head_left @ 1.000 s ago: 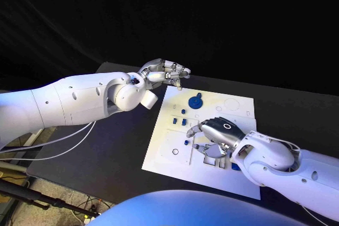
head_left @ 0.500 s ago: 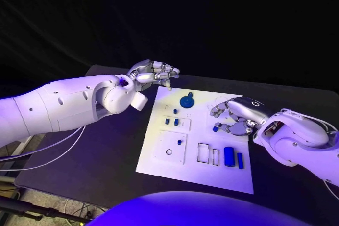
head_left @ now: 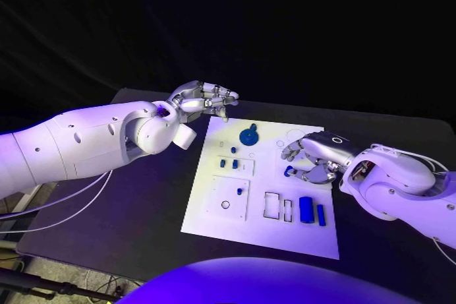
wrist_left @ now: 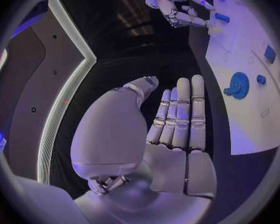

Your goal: Assemble the parts on the task board

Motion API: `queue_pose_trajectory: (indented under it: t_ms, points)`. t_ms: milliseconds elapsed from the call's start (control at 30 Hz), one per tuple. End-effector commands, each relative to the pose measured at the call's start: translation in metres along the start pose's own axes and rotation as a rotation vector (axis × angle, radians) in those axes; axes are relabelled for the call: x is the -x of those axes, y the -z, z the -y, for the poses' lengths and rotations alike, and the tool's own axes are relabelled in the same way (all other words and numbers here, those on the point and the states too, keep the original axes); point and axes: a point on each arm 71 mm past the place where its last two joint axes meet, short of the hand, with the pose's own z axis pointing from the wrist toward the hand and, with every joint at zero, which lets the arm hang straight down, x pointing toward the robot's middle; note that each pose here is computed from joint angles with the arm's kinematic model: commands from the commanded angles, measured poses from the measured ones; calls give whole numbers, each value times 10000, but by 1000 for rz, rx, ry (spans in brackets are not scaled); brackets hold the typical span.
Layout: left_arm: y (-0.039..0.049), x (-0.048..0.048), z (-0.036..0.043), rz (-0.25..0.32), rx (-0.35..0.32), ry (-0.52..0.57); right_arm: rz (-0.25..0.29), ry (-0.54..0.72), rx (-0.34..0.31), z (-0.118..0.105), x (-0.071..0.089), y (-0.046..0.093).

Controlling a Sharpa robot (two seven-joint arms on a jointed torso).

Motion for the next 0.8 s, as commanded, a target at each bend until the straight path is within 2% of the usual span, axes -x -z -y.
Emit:
queue_pose_trajectory:
  t_ms: [33,400,800]
  points:
    - [-3,-17,9,-17,-6,4,-56,46,-8,5,-49,-11]
    - [-1,-14,9,-15,-6,4,-63,74,-25,20,-93,-74]
    - [2,-6,8,-12,-4,3,-81,77,-18,-9,-151,-85]
